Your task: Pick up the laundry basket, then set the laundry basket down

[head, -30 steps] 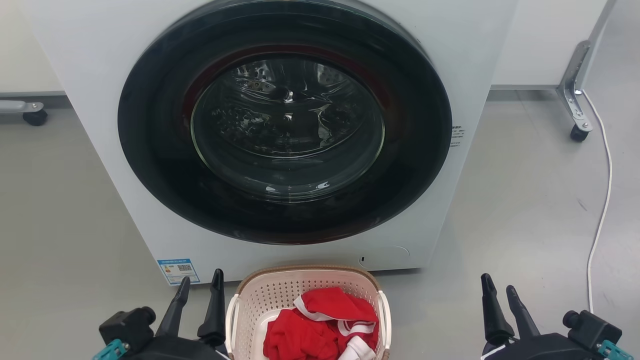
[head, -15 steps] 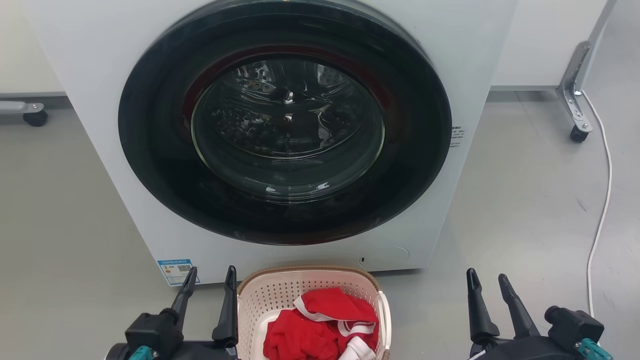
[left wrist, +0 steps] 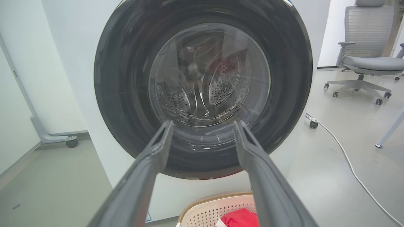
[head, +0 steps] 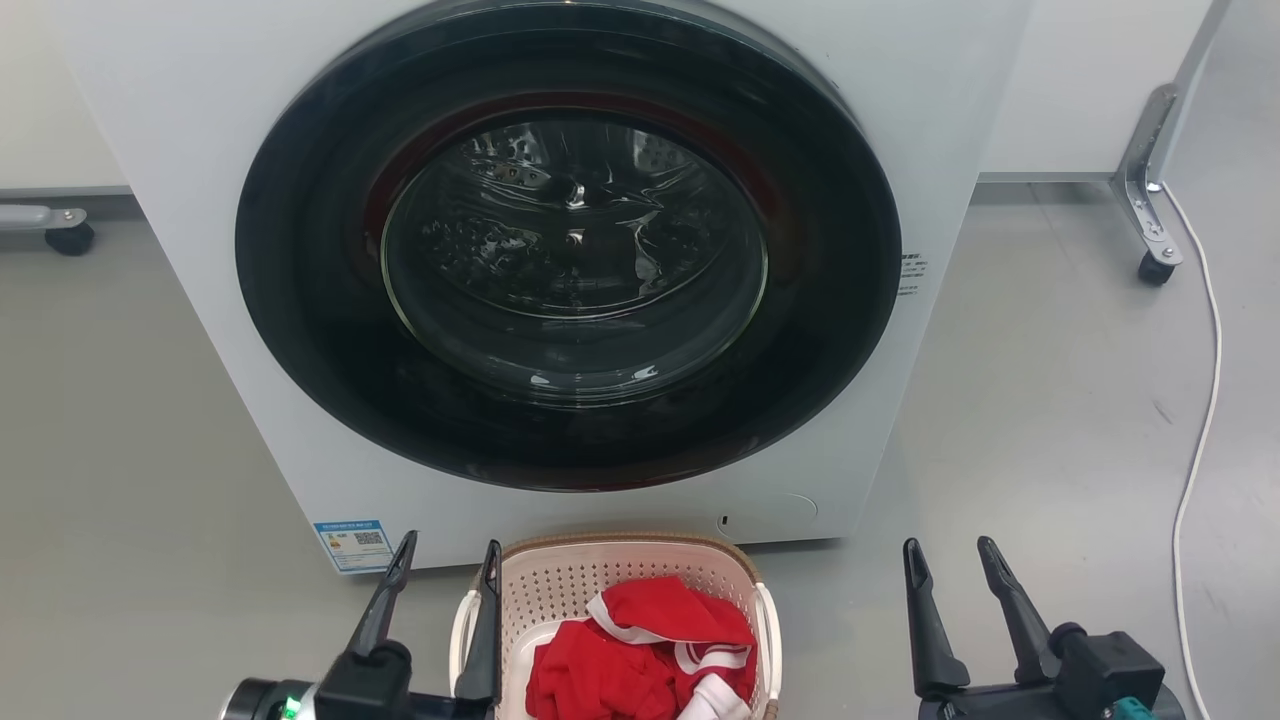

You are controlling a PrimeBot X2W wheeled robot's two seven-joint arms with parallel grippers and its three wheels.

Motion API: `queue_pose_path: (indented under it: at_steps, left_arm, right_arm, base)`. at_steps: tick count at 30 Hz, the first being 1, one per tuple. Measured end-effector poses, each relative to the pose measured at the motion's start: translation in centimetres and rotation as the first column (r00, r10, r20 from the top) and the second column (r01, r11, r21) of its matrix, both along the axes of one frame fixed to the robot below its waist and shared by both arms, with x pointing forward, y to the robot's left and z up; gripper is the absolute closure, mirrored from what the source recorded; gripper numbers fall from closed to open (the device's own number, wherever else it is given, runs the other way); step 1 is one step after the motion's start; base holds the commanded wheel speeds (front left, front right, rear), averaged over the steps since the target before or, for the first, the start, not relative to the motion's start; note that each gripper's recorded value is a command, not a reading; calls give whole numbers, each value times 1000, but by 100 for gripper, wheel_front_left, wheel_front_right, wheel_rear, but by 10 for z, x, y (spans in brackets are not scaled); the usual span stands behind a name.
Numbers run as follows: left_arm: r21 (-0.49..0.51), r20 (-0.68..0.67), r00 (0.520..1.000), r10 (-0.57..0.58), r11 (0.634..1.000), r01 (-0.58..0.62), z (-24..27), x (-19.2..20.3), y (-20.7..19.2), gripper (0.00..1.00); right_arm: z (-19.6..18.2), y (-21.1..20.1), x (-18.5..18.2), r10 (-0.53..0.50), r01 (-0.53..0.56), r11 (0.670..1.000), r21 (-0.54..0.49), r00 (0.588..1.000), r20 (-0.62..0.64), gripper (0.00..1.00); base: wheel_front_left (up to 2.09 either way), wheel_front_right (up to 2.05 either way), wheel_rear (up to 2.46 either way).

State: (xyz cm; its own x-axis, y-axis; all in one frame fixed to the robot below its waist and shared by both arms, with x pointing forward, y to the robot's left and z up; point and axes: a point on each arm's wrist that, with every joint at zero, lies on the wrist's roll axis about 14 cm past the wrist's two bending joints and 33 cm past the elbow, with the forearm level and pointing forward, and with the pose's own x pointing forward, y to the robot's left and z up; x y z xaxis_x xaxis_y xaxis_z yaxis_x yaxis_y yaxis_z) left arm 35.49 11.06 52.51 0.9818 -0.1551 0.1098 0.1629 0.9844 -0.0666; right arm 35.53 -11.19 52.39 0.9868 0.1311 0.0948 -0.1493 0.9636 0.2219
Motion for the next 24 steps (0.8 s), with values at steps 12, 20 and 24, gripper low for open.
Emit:
queue_pose_path:
  at_steps: [12, 20, 24]
  left_arm:
    - [107, 85, 996, -18, 994, 9, 13, -4, -9, 0]
    - [103, 85, 996, -13, 995, 4, 14, -4, -8, 0]
    - [102, 81, 997, -11, 995, 3, 12, -5, -7, 0]
  right_arm:
    - [17, 3, -4, 1, 10, 993, -115, 995, 98, 0]
    - [17, -1, -5, -11, 22, 993, -115, 995, 97, 0]
    - [15, -3, -5, -15, 26, 993, -115, 995, 94, 0]
  base:
    - [0, 0, 0]
    - [0, 0, 0]
    - [0, 0, 0]
